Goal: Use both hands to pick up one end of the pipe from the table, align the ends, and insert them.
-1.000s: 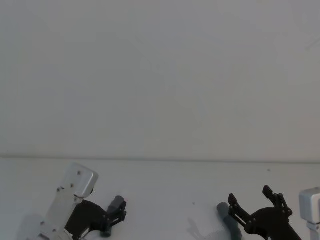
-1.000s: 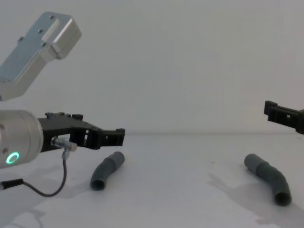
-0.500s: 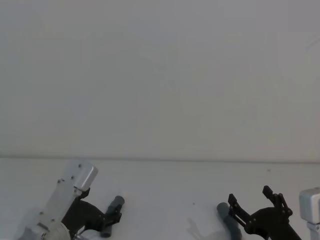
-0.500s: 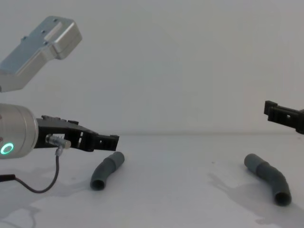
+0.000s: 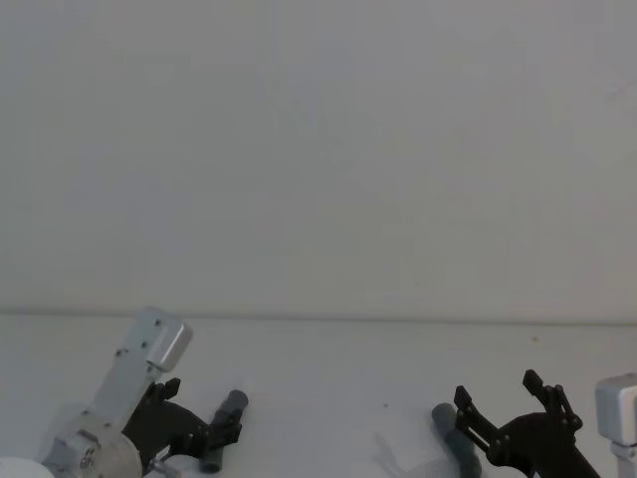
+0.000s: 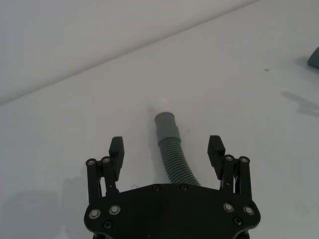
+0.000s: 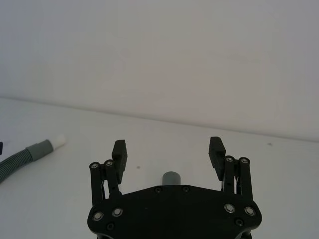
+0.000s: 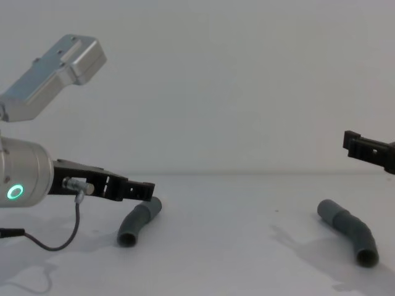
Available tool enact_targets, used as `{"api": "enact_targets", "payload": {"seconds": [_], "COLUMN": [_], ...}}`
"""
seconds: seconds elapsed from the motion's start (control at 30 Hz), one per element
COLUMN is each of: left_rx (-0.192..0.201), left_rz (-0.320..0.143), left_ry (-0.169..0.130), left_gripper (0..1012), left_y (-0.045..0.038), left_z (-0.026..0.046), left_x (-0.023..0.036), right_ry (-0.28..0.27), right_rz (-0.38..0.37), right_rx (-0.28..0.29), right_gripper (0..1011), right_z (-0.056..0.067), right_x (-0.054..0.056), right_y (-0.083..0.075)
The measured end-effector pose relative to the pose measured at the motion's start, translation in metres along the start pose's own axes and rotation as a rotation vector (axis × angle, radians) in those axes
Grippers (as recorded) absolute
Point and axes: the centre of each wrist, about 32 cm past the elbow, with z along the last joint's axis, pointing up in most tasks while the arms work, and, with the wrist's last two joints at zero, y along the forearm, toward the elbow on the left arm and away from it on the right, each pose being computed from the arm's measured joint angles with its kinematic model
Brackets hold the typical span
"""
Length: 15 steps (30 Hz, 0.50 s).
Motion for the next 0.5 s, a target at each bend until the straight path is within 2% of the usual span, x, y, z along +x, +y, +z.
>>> {"api": "enact_targets", "payload": {"seconds": [0.27, 0.5], "left_rx": [0.026, 0.046], "left_rz": [0.006, 0.009], "left_ry": [0.040, 0.060], "left_gripper": [1001, 1001], "left_y": [-0.0049, -0.0092], "left_z": [-0.0010, -0.0011], "left_x": [0.0018, 0.0044], "right_ry": [0.000, 0.000], "right_rz": [0.000, 0.000], "right_rx": [0.000, 0.000], "right_gripper": [1000, 1000], "right_z": [0.0000, 0.0000], "right_x": [0.0000, 0.0000], "right_y": [0.0000, 0.0000]}}
